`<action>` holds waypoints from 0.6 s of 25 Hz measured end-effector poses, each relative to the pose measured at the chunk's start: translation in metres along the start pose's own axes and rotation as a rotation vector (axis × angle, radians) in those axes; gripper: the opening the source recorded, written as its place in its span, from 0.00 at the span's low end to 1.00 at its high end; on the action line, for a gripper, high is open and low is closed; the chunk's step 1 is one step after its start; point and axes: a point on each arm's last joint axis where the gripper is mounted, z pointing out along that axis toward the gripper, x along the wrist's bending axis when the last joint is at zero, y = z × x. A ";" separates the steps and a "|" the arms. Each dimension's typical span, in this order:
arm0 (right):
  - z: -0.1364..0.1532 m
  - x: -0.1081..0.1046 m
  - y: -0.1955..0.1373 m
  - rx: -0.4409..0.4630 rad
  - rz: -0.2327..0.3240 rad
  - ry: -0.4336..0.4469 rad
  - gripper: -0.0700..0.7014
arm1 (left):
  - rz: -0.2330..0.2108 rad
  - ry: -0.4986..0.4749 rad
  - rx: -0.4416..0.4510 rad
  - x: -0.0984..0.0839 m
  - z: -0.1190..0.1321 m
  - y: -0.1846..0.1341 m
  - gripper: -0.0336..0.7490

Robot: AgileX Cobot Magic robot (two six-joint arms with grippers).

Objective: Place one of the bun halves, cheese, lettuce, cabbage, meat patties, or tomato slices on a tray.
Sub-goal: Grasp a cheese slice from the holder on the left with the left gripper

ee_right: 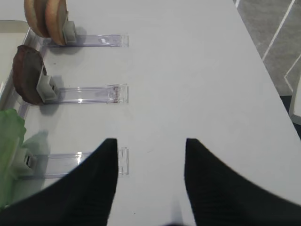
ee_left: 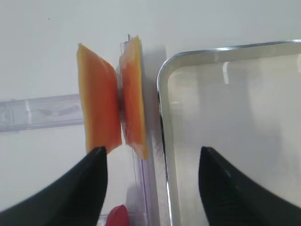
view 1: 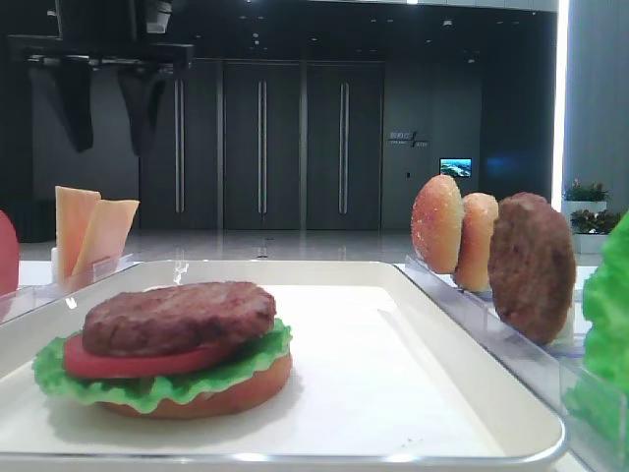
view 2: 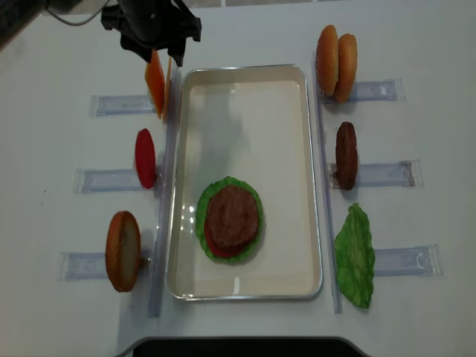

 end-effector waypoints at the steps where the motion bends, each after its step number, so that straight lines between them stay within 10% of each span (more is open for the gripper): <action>1: 0.000 0.000 0.000 0.000 0.000 0.000 0.50 | -0.005 0.000 -0.005 0.000 0.001 0.000 0.64; 15: 0.000 0.000 0.000 0.000 0.000 0.000 0.50 | 0.004 0.088 0.012 -0.003 0.042 0.001 0.64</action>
